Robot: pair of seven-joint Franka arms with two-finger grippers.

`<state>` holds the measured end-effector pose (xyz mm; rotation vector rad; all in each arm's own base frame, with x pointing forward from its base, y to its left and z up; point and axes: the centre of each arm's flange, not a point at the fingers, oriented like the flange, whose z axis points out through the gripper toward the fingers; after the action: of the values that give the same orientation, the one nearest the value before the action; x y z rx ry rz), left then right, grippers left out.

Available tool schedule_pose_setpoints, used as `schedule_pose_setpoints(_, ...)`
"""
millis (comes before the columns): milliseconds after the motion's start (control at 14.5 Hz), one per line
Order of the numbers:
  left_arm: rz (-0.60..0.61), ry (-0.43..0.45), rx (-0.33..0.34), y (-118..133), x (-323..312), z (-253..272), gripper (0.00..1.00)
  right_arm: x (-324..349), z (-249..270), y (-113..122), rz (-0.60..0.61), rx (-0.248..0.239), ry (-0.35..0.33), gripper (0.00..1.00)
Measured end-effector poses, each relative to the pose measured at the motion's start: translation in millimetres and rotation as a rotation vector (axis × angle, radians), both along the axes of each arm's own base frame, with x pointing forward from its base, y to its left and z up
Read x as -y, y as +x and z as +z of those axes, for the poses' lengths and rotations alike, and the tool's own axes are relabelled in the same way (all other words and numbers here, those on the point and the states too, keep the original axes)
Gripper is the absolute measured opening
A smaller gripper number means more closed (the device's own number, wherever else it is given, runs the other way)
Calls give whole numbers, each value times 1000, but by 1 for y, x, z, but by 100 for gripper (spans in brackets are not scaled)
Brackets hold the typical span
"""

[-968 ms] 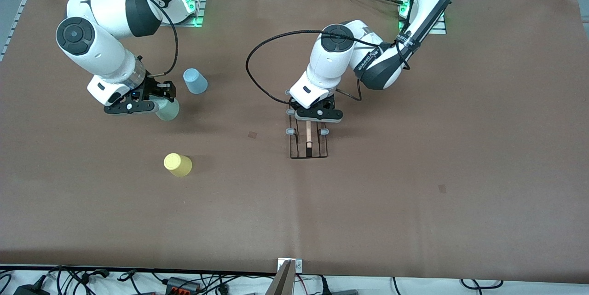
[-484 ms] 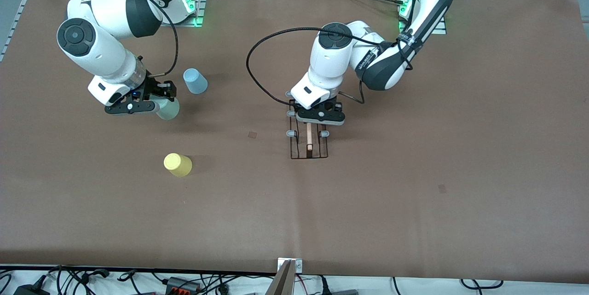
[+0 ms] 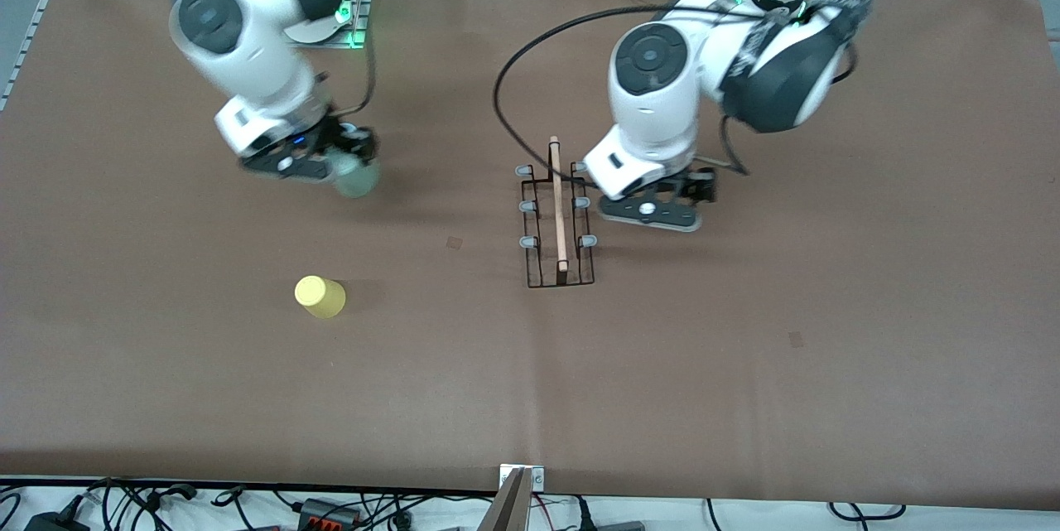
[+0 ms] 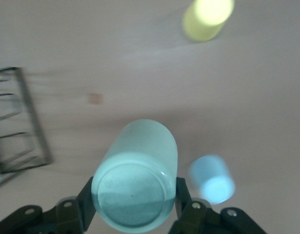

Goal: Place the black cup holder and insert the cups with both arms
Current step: 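Insert the green cup into the holder while the left gripper withdraws, then move the right gripper to the yellow cup and grasp it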

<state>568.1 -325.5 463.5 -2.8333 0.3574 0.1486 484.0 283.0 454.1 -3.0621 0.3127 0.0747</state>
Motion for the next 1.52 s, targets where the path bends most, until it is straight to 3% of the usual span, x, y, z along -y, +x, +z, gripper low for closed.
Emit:
schedule_pose_setpoints(207, 15, 61, -124, 14, -60, 15, 100, -86, 22, -36, -116, 4, 40, 67)
schedule_pose_setpoints(346, 62, 62, -170, 29, -108, 16, 100, -132, 16, -53, -154, -12, 54, 67)
schedule_pose_setpoints(484, 128, 1, -216, 42, -157, 17, 100, -160, -4, -59, -165, -4, 57, 67)
schedule_pose_setpoints(691, 231, -195, -290, 57, -243, 20, 100, -175, -35, -51, -167, 30, 53, 67)
schedule_pose_setpoints(829, 263, -296, -283, 64, -299, 31, 100, -181, -52, -47, -157, 49, 49, 67)
schedule_pose_setpoints(1037, 270, -346, -191, 71, -343, 72, 100, -193, -65, -48, -143, 64, 69, 67)
schedule_pose_setpoints(1244, 263, -341, -134, 73, -344, 97, 100, -207, -79, -56, -122, 65, 70, 67)
schedule_pose_setpoints(1452, 234, -296, -124, 74, -327, 99, 100, -209, -92, -58, -115, 60, 55, 67)
schedule_pose_setpoints(1521, 227, -289, -122, 74, -320, 100, 100, -210, -96, -57, -115, 56, 53, 71)
